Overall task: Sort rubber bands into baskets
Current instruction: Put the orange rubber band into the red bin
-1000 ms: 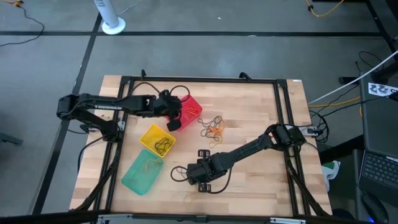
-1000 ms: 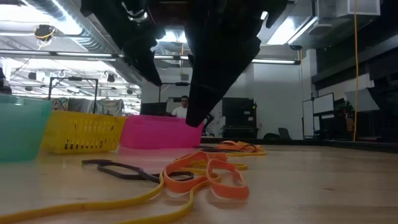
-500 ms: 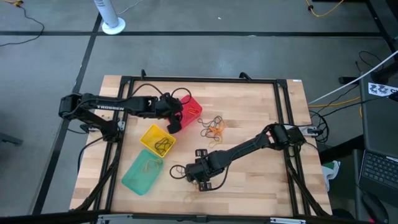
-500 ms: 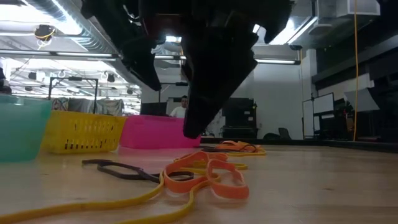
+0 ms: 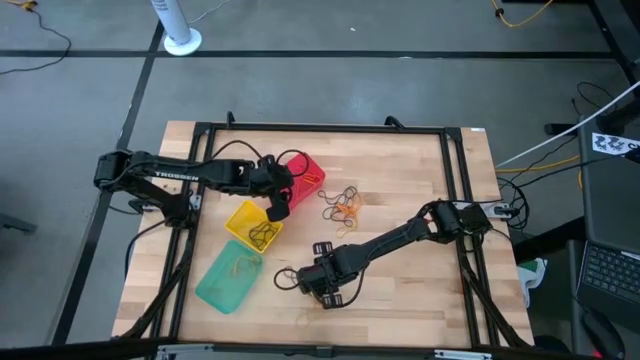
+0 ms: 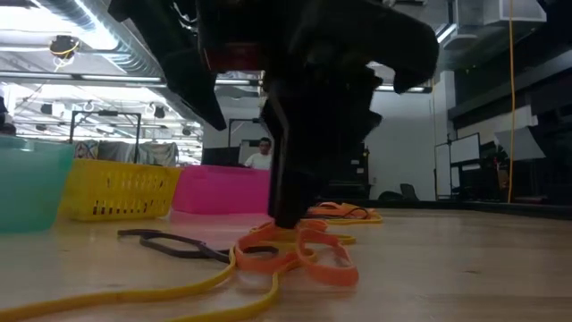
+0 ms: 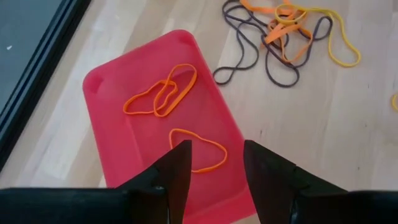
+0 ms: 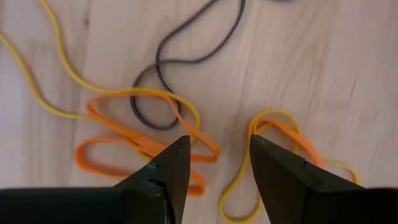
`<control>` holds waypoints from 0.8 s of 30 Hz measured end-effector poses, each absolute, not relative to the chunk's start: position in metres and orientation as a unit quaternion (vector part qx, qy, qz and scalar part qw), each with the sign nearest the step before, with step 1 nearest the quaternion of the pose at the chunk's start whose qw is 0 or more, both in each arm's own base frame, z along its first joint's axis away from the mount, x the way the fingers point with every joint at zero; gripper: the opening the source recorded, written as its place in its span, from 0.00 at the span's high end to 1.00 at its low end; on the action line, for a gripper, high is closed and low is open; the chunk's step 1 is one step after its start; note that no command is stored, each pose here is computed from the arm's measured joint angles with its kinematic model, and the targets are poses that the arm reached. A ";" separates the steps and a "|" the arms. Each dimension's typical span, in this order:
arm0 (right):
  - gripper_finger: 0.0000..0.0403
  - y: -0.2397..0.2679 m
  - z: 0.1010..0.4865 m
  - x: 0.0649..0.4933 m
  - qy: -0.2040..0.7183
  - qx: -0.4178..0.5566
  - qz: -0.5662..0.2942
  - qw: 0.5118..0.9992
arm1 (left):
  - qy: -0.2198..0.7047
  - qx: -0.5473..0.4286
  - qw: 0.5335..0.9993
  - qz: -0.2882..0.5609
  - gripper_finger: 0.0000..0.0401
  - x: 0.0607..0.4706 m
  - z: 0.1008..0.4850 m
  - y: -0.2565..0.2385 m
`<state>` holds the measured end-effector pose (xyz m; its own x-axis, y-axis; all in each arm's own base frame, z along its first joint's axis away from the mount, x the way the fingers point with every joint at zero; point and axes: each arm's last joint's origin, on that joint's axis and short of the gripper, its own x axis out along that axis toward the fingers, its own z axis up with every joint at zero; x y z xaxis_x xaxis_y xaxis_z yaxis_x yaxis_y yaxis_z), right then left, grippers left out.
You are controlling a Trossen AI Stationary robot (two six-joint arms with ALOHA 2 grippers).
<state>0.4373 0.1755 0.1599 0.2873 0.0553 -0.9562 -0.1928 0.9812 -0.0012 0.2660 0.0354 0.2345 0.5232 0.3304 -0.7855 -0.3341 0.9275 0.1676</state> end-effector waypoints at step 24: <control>0.97 0.178 0.148 0.437 0.613 -0.047 0.095 0.783 | 0.460 -0.014 0.867 0.192 0.64 0.263 0.233 0.035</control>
<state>0.4366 0.1775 0.1480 0.2307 0.0913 -0.9687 -0.2053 0.9777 0.0432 0.2632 0.0350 0.2334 0.5028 0.3199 -0.8030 -0.3461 0.9258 0.1521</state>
